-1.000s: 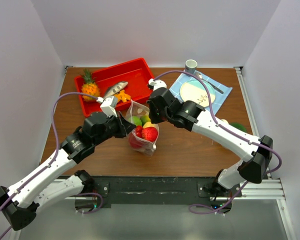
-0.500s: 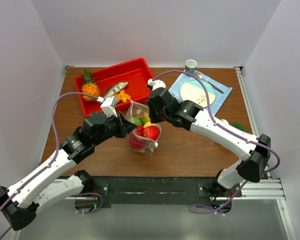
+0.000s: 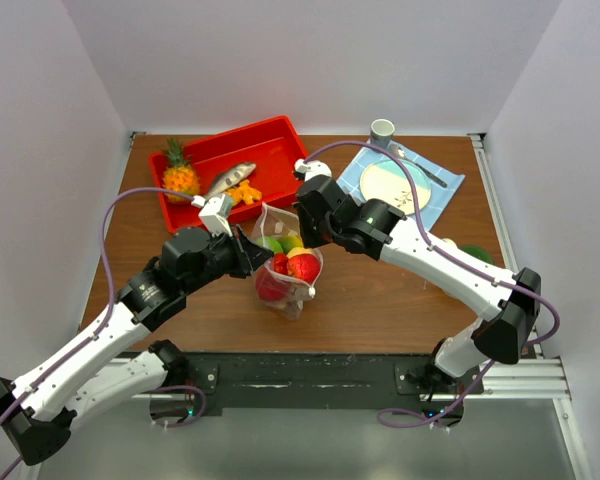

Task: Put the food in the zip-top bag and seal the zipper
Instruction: Adjust the zipper food storage bag at the center of the board.

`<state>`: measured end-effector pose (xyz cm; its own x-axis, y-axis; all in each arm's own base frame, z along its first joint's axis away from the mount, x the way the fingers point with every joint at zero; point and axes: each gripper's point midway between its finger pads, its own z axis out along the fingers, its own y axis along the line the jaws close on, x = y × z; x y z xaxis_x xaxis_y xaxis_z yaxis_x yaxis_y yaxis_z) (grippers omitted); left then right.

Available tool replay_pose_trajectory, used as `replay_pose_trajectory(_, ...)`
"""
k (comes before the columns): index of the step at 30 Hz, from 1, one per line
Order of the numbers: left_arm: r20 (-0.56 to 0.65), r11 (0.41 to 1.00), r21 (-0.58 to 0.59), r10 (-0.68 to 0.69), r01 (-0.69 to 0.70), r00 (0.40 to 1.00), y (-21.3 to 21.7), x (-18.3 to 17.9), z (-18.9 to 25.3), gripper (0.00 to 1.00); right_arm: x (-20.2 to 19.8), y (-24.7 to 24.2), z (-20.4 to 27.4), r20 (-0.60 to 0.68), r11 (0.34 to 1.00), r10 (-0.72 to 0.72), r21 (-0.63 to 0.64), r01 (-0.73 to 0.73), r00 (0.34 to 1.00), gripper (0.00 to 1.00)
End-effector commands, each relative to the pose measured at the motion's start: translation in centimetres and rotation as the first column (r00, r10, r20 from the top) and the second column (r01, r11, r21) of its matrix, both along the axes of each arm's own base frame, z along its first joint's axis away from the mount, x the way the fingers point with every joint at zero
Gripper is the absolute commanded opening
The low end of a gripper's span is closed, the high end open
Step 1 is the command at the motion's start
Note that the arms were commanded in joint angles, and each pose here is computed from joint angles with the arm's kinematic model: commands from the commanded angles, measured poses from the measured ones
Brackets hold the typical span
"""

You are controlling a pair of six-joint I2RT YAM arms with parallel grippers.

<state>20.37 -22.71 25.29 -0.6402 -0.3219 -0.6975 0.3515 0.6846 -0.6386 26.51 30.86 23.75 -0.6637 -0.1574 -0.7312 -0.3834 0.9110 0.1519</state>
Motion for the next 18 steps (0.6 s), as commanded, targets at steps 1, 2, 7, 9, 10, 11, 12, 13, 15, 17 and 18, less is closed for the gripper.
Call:
replay_pose_trajectory(1,0.076,0.993,-0.090,-0.072,0.079,0.994,-1.4,-0.6,2.7,0.00,0.6,0.4,2.6,0.060,1.000,-0.003,0.028,0.001,0.998,0.00)
replay_pose_trajectory(2,0.076,0.991,-0.091,-0.091,0.097,0.993,-1.6,-0.8,2.6,0.00,0.6,0.3,2.6,0.061,1.000,-0.003,0.026,0.002,0.998,0.00)
replay_pose_trajectory(7,0.090,0.975,-0.118,-0.181,0.191,0.979,-2.8,-1.9,2.4,0.00,0.4,0.1,2.5,0.058,1.000,0.009,0.008,-0.009,0.998,0.00)
replay_pose_trajectory(9,0.102,0.967,-0.136,-0.205,0.218,0.973,-3.2,-2.2,2.7,0.00,0.5,0.1,2.7,0.064,1.000,0.016,0.000,-0.016,0.998,0.00)
replay_pose_trajectory(10,0.100,0.965,-0.137,-0.211,0.223,0.973,-3.3,-2.2,2.5,0.00,0.6,0.1,2.8,0.068,1.000,0.017,-0.001,-0.017,0.998,0.00)
replay_pose_trajectory(11,0.098,0.963,-0.141,-0.218,0.231,0.971,-3.4,-2.3,2.4,0.00,0.7,0.3,2.7,0.065,1.000,0.022,-0.005,-0.021,0.998,0.00)
replay_pose_trajectory(12,0.101,0.957,-0.150,-0.236,0.249,0.966,-3.7,-2.5,2.6,0.00,0.9,0.5,2.8,0.068,1.000,0.030,-0.005,-0.030,0.997,0.00)
replay_pose_trajectory(13,0.097,0.956,-0.149,-0.242,0.255,0.965,-3.8,-2.5,2.4,0.00,0.9,0.8,2.7,0.063,0.999,0.041,-0.006,-0.040,0.997,0.00)
replay_pose_trajectory(15,0.096,0.954,-0.155,-0.244,0.256,0.965,-3.9,-2.5,2.4,0.00,1.2,1.5,2.5,0.062,0.998,0.058,-0.010,-0.057,0.996,0.00)
replay_pose_trajectory(17,0.096,0.956,-0.159,-0.235,0.248,0.967,-3.8,-2.5,2.3,0.00,1.4,2.0,2.4,0.050,0.997,0.074,-0.002,-0.074,0.996,0.00)
replay_pose_trajectory(18,0.089,0.958,-0.158,-0.229,0.241,0.969,-3.8,-2.3,2.1,0.00,1.5,2.2,2.0,0.041,0.997,0.077,-0.002,-0.077,0.996,0.00)
